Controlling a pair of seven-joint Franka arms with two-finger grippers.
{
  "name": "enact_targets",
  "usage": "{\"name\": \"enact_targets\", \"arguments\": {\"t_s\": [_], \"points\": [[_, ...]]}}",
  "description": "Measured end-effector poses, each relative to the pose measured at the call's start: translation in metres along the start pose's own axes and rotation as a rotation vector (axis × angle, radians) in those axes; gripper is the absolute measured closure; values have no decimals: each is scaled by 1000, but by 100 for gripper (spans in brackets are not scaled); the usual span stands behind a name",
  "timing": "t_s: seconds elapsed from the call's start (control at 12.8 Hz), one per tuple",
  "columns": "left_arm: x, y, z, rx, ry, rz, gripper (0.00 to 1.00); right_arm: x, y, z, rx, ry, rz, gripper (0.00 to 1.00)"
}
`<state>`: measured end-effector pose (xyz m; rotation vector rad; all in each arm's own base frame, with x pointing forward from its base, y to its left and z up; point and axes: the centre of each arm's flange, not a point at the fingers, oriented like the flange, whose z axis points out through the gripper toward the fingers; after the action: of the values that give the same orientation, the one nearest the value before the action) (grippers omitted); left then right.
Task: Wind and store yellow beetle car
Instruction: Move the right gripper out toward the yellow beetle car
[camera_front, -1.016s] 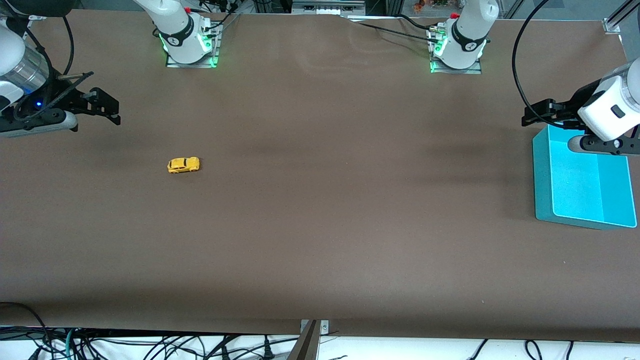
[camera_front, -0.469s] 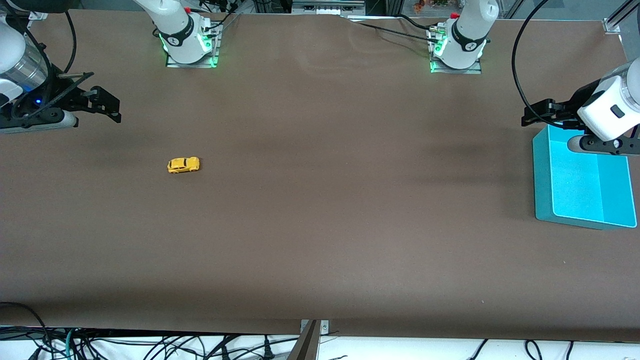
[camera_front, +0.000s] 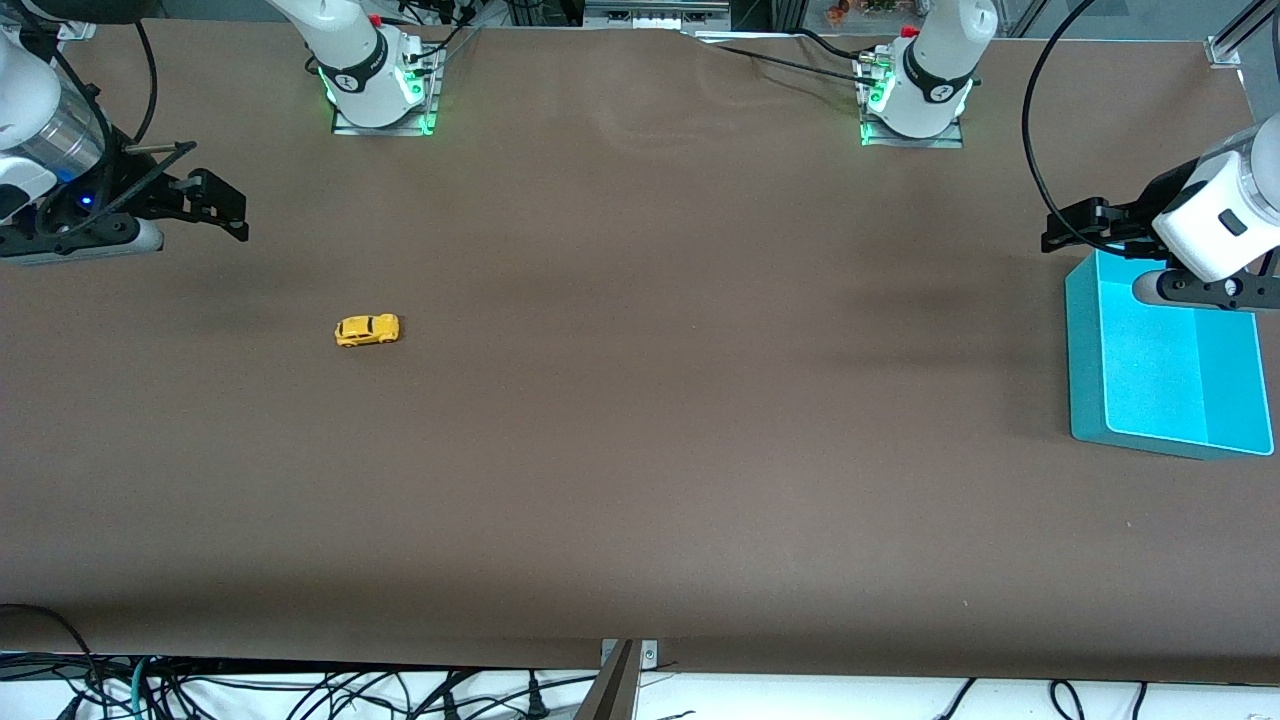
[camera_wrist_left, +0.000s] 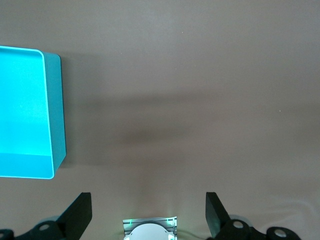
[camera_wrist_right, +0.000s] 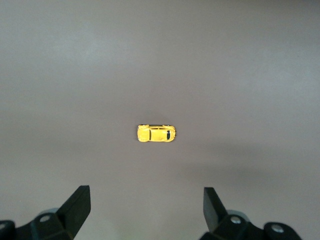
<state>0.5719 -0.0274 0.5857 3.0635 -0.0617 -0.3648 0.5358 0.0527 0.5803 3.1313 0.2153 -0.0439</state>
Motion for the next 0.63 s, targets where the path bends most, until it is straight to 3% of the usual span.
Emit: {"name": "enact_targets", "arguments": {"t_s": [0.63], "points": [[0, 2, 0, 1, 0, 4, 0, -3, -1, -4, -1, 5, -1, 0]]}}
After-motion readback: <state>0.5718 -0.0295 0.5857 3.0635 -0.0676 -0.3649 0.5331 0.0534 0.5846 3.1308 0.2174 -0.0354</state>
